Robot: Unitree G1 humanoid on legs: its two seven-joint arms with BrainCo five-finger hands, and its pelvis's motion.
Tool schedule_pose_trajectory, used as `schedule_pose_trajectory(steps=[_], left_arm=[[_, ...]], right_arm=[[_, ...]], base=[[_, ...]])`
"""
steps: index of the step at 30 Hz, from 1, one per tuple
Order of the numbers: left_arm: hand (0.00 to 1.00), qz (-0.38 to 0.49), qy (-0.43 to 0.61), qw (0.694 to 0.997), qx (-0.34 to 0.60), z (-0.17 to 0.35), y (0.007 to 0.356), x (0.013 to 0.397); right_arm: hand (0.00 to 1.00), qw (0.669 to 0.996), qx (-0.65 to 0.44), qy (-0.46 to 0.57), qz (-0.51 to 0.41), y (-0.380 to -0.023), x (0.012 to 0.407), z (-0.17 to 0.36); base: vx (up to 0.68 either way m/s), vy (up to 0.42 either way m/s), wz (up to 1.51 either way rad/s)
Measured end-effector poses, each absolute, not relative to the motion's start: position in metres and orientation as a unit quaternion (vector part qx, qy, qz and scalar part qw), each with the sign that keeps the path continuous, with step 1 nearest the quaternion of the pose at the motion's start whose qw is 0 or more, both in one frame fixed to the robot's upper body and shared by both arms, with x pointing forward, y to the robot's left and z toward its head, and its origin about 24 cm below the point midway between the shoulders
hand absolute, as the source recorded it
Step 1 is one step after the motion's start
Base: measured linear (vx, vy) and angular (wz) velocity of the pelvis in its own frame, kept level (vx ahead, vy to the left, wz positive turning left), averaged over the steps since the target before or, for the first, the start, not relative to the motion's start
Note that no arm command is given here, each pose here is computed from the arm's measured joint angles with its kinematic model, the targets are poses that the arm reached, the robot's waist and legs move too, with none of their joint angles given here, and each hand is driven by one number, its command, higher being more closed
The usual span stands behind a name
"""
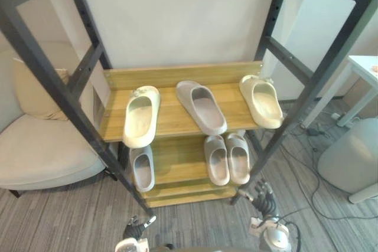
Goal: Organize the slippers on the shoe rack
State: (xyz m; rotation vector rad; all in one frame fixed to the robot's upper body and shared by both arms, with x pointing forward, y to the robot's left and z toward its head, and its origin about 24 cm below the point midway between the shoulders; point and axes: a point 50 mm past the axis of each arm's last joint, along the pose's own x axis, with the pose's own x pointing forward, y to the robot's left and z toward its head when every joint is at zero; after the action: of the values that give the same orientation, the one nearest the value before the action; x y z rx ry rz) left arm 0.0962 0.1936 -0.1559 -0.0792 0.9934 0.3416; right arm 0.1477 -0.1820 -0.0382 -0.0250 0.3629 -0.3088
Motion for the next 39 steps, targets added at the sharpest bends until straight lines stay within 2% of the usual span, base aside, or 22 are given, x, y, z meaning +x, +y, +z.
schedule_pose_trajectory(steps=[5,12,20,32,39], left_arm=[[0.0,0.146,0.47,0.87,-0.017,-0.154,0.193,0.096],[0.0,0.115,0.47,0.875,0.008,-0.154,0.192,0.098],[0.0,0.076,0.474,0.876,0.041,-0.155,0.191,0.097],[0.0,0.065,0.467,0.881,0.043,-0.154,0.194,0.1],[0.0,0.07,0.453,0.888,0.041,-0.151,0.198,0.112]], right_arm=[[0.0,0.988,-0.043,0.076,-0.127,-0.178,0.153,0.008],[0.0,0.993,-0.059,-0.06,-0.079,-0.166,0.161,0.061],[0.0,0.982,-0.104,-0.15,-0.038,-0.17,0.185,0.09],[0.0,0.954,-0.139,-0.267,0.013,-0.173,0.222,0.139],[0.0,0.953,-0.158,-0.257,0.006,-0.186,0.26,0.145]], base=[[0.1,0.009,-0.17],[0.01,0.017,-0.06],[-0.03,0.019,-0.01],[-0.04,0.017,0.13],[0.03,0.006,0.21]])
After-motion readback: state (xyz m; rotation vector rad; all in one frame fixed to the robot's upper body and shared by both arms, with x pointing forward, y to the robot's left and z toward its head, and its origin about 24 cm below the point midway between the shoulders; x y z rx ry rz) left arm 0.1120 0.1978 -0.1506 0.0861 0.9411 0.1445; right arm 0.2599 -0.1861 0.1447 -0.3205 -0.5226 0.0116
